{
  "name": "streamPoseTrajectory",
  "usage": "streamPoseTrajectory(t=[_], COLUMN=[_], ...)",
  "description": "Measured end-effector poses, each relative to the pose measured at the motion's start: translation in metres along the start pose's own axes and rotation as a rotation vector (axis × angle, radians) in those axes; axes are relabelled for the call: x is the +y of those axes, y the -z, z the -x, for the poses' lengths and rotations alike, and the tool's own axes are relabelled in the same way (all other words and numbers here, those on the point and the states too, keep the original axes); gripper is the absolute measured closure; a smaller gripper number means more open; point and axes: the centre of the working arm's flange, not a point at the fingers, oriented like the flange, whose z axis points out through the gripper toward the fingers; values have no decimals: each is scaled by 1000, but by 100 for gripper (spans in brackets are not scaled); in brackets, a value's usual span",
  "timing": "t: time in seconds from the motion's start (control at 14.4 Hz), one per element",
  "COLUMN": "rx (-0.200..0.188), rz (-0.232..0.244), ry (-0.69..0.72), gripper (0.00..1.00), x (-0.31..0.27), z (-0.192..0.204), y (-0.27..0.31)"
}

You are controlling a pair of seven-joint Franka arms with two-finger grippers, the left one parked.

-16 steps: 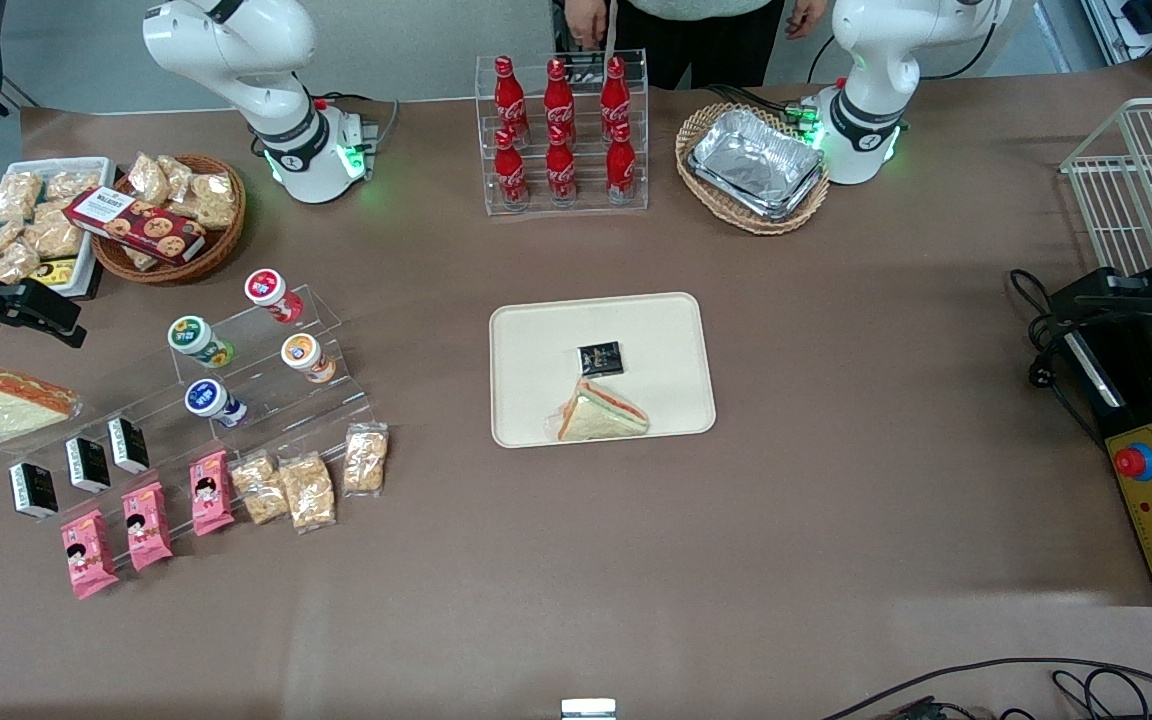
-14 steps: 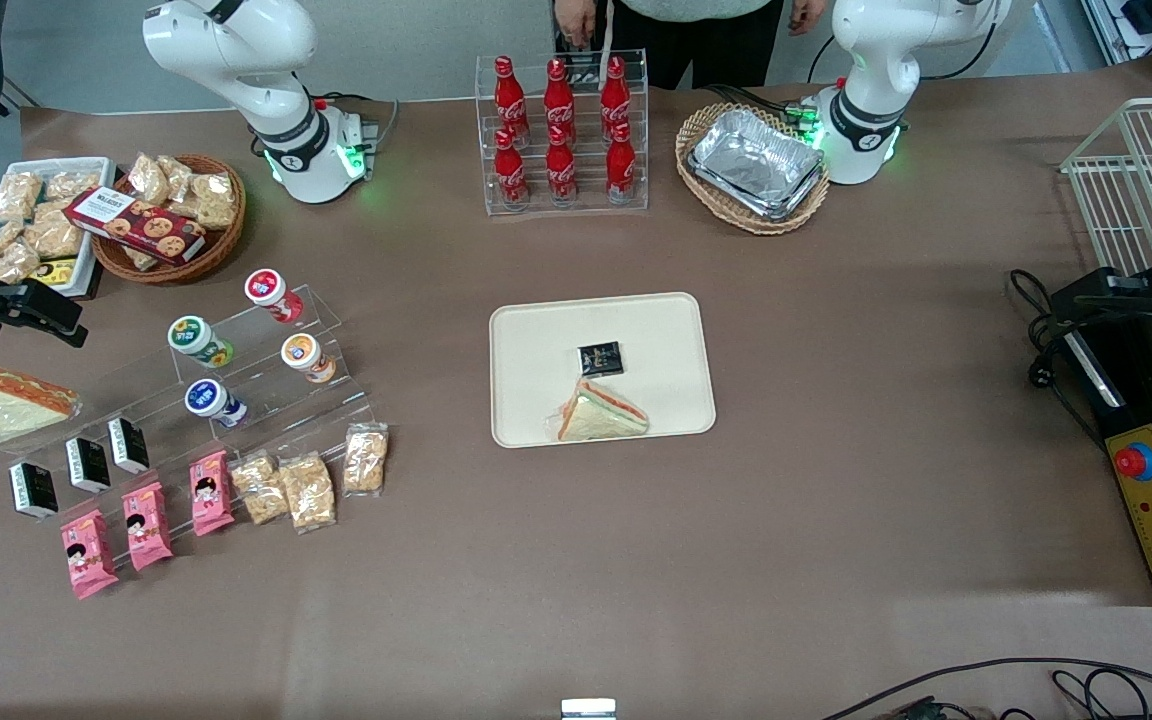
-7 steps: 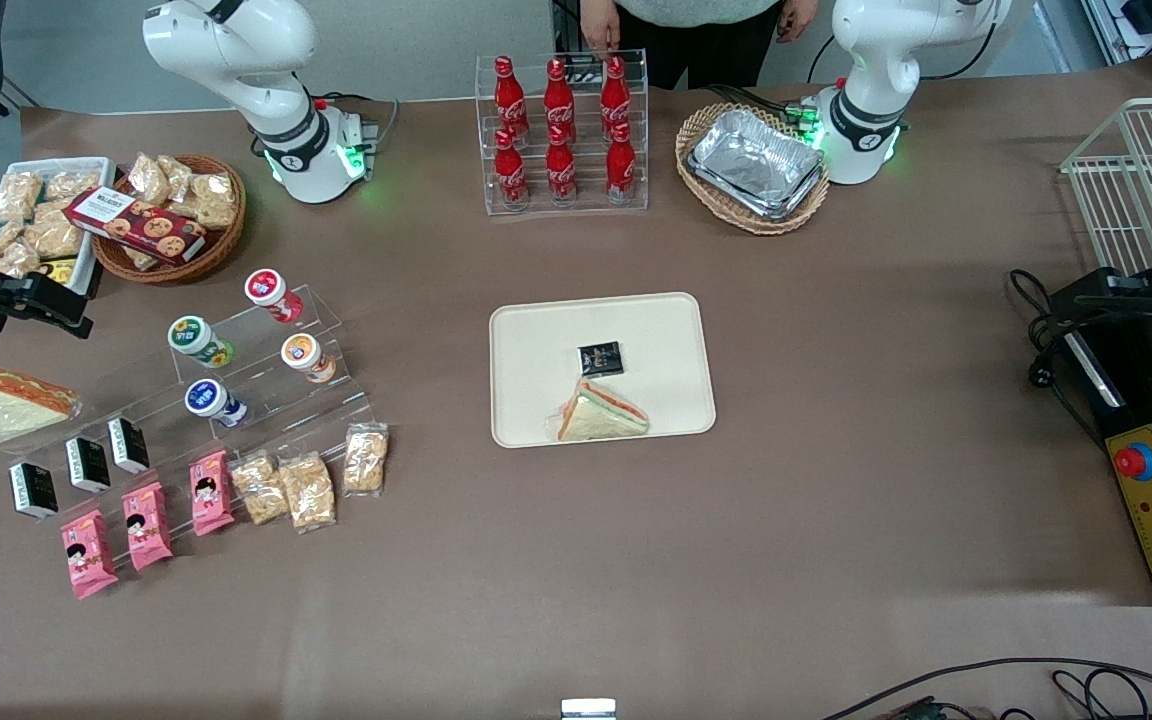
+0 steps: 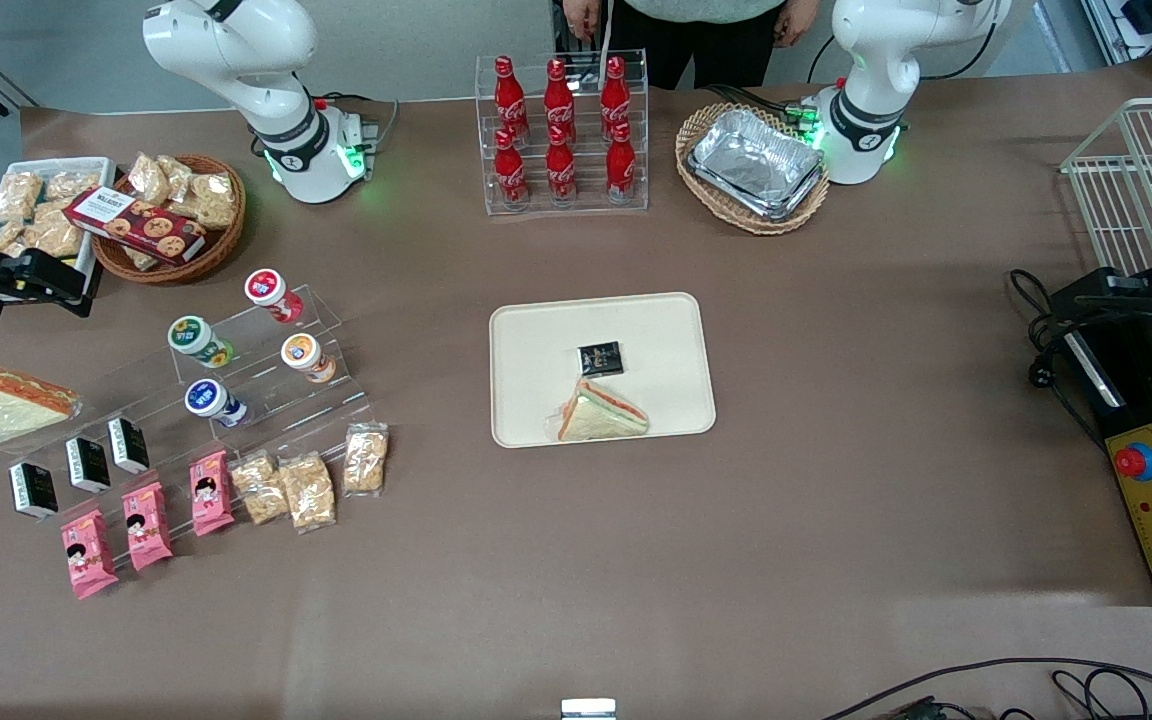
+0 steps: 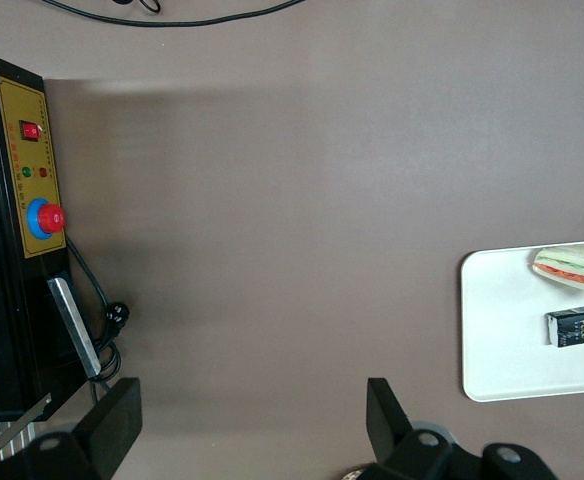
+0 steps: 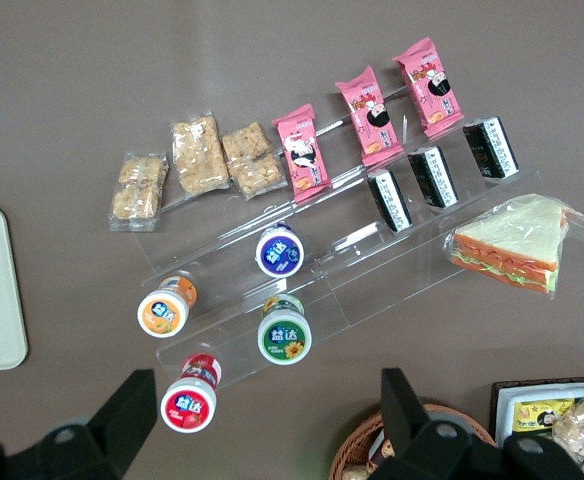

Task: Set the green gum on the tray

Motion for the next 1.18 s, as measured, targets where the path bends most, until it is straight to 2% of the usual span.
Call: streamPoseTrajectory(t=[0.07, 0.35, 0.9, 1.18], rx=[-1, -2, -18, 25], rz=[-1, -62, -67, -76], ry=[1, -8, 6, 5], gripper=[0, 0, 0, 0], x=[0, -1, 9, 12], z=[0, 0, 4, 32], y=[0, -1, -15, -48])
